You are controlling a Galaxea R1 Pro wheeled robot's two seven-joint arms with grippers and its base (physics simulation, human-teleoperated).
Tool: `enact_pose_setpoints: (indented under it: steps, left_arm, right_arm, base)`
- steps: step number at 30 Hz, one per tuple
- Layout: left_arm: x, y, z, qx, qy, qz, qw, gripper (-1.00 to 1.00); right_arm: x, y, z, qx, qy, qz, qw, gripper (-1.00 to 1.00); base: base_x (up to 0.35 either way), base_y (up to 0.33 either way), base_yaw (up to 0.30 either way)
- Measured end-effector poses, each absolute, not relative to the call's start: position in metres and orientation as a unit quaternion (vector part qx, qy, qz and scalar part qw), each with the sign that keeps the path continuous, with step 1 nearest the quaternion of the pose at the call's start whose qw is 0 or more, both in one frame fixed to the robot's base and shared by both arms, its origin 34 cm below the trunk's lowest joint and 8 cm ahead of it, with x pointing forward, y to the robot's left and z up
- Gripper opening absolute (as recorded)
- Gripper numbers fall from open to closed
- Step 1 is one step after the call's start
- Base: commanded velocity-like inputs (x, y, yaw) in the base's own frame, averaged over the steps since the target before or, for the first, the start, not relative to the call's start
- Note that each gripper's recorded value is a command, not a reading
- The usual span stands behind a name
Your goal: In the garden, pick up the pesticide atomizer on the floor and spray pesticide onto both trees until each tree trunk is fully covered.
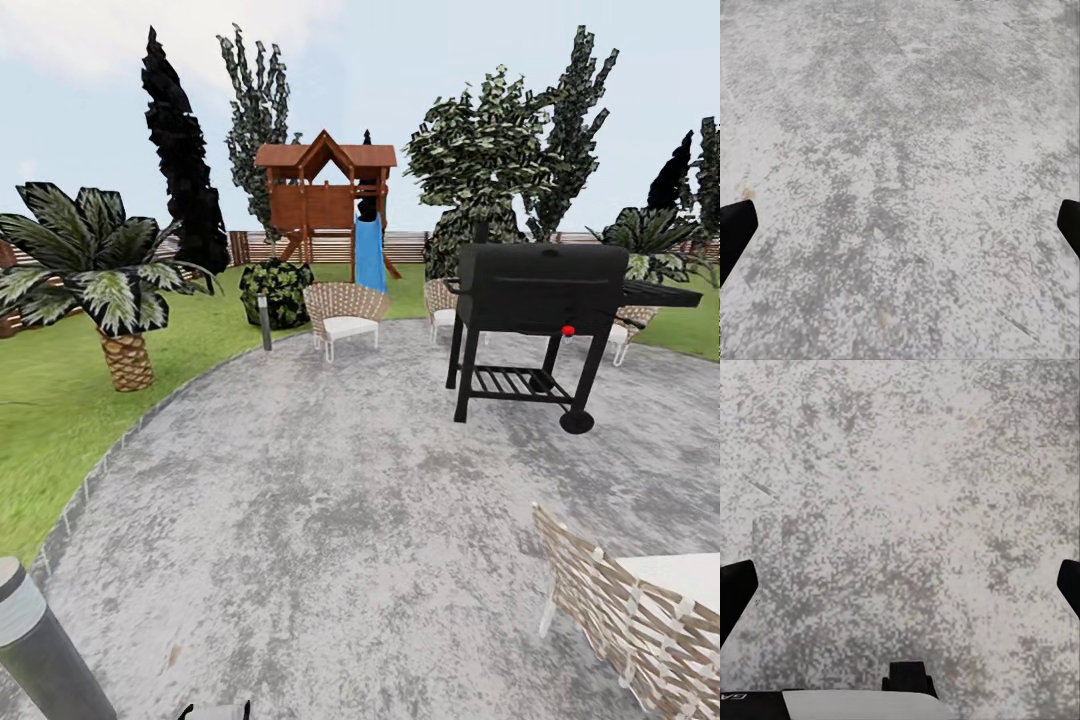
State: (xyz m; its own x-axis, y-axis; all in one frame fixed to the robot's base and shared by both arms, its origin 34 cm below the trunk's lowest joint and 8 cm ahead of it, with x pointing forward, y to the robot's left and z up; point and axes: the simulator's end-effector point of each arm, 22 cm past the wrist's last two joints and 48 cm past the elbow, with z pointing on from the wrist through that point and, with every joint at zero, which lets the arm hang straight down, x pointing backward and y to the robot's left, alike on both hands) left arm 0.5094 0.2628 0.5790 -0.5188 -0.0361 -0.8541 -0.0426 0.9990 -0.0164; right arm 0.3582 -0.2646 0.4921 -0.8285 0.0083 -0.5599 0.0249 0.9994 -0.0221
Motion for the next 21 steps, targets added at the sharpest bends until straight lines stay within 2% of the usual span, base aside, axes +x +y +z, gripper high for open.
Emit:
enact_pose_setpoints:
  steps: [19,21]
  left_arm:
    - [0.5094,0.2627,0.579,-0.023,0.871,0.003,0.49,1.0]
    - [0.5095,0.2629,0.5791,-0.023,0.871,0.003,0.49,1.0]
  right_arm:
    - [0.3583,-0.2645,0.4922,0.008,0.956,-0.014,0.293,1.0]
    - [0.3579,-0.2645,0.492,0.009,0.956,-0.014,0.293,1.0]
  base:
    - [0.262,0.215,-0.005]
    - [0.264,0.184,-0.208]
